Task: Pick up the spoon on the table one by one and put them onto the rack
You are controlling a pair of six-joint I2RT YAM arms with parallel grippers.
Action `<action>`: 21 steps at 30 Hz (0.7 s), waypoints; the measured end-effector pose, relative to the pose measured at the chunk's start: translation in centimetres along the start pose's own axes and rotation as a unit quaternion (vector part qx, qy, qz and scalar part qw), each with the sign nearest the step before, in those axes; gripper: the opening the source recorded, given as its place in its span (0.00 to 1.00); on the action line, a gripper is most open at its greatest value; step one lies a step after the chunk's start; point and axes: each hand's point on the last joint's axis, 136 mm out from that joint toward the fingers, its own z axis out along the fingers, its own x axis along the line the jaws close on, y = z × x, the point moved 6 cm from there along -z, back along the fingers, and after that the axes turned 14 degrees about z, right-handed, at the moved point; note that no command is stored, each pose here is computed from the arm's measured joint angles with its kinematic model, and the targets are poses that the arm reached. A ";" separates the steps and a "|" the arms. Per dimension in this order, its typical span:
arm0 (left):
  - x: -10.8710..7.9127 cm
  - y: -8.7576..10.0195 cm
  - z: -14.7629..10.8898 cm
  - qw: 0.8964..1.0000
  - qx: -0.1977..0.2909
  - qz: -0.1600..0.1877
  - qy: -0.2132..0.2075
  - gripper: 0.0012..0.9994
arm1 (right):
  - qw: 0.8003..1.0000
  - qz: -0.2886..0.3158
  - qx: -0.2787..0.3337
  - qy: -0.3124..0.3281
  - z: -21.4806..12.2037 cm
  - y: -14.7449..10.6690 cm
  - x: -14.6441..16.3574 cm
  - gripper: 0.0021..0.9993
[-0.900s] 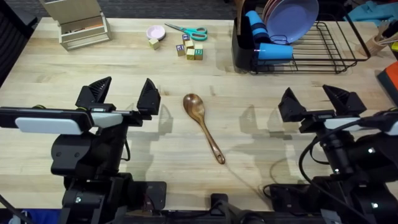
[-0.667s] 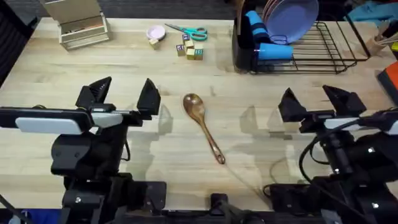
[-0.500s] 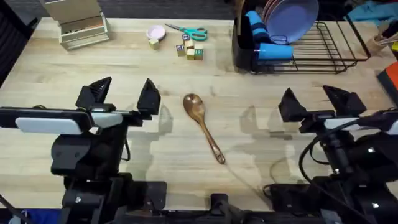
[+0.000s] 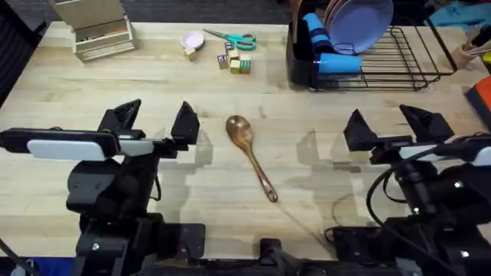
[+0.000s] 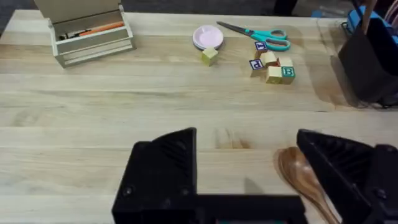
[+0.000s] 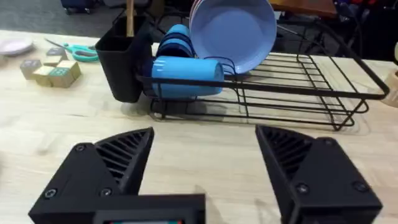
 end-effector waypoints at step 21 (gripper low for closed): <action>2.0 8.8 -4.0 0.993 0.113 -0.014 -0.025 0.99 | 0.990 0.001 0.138 -0.028 -4.6 9.8 1.9 1.00</action>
